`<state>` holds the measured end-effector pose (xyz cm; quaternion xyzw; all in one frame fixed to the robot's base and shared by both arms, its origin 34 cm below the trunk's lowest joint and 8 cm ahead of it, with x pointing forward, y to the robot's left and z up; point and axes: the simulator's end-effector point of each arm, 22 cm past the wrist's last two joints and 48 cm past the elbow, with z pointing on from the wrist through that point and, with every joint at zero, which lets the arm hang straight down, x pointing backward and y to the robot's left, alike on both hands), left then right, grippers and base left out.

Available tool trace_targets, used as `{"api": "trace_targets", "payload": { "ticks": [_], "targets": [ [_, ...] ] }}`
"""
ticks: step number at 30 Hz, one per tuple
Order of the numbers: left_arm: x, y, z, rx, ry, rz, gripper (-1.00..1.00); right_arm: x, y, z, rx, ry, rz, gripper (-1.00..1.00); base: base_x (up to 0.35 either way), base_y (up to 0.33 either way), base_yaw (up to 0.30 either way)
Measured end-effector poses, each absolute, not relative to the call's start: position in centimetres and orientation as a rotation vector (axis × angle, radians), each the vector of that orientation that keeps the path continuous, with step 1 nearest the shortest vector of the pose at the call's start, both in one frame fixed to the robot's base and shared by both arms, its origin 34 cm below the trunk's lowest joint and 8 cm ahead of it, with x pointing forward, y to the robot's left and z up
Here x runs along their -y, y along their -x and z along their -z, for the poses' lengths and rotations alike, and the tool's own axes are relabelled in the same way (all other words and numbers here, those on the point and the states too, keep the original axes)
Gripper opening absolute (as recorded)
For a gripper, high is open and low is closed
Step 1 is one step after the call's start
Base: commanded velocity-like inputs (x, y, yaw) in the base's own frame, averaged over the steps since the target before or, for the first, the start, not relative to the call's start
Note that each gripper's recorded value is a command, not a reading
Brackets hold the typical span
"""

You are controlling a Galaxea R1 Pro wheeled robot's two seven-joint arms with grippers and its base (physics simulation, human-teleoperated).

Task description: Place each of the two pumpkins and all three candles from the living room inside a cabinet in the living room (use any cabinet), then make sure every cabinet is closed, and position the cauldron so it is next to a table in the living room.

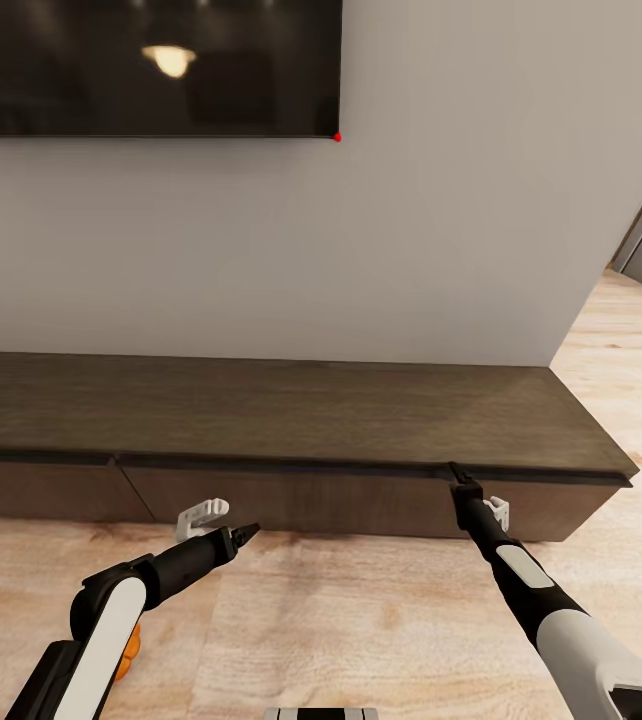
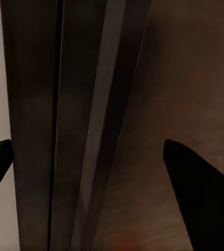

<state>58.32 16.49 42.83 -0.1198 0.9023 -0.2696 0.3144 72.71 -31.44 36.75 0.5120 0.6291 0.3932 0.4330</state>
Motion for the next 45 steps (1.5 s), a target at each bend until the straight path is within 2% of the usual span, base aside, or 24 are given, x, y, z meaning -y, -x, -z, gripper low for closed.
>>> {"api": "trace_targets", "payload": {
  "ticks": [45],
  "targets": [
    [-16.48, -58.31, -42.82, -2.378, 0.316, 0.711, 1.00, 31.22, -72.74, -36.79, -1.583, -1.256, -0.976, -1.00, -0.006, 0.000, 0.000]
  ]
}}
